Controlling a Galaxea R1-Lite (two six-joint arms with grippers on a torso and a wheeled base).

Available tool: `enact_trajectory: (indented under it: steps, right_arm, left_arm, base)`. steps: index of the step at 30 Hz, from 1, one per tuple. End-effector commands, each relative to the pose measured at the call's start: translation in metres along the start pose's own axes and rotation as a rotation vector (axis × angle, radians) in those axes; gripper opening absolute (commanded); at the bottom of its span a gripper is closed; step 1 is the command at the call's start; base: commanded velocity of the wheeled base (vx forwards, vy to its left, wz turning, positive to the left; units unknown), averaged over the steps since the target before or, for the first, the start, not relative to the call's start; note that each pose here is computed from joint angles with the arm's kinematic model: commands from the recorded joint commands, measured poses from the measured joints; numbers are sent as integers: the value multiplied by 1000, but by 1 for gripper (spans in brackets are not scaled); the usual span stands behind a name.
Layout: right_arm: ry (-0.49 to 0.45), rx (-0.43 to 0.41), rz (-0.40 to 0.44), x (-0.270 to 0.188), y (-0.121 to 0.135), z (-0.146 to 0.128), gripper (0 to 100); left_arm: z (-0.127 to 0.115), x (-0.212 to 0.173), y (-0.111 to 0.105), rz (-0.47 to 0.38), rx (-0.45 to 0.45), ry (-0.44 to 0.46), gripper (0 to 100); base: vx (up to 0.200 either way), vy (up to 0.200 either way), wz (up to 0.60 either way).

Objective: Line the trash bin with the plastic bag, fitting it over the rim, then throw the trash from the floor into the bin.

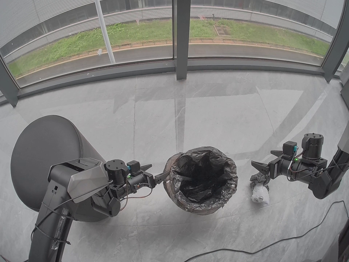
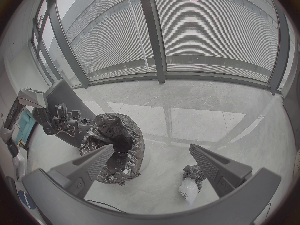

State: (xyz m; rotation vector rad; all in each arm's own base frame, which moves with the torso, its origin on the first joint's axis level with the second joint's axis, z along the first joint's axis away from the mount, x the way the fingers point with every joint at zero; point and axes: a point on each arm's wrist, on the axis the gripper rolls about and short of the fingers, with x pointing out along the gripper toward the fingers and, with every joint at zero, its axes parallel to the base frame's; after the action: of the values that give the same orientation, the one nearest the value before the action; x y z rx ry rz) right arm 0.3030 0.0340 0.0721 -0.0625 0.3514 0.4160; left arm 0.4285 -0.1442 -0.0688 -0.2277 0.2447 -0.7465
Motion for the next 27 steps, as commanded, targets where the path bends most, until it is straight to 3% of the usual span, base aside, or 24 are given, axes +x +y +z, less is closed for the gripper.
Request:
enact_trajectory:
  steps: [1,5,11,15,19,27]
  right_arm:
    - [-3,-2,2,-1,1,1,100]
    - [3,0,2,-2,1,-1,100]
    - [1,-1,2,-3,2,0,100]
    - [-7,-4,3,-5,3,2,100]
    - [10,2,3,-14,6,-2,100]
    - [9,2,1,-18,7,-1,100]
  left_arm:
    - [13,-21,-9,-47,0,6,100]
    - [14,-38,-17,-80,0,12,100]
    - [11,-50,-17,-64,-9,30,100]
    - [22,-45,-15,-70,10,-11,100]
    - [48,-21,-15,-115,21,-116,100]
    - [42,-5,-29,-155,-31,-88,100]
  base:
    - [0,0,0]
    - [0,0,0]
    - [0,0,0]
    - [0,0,0]
    - [0,0,0]
    - [0,0,0]
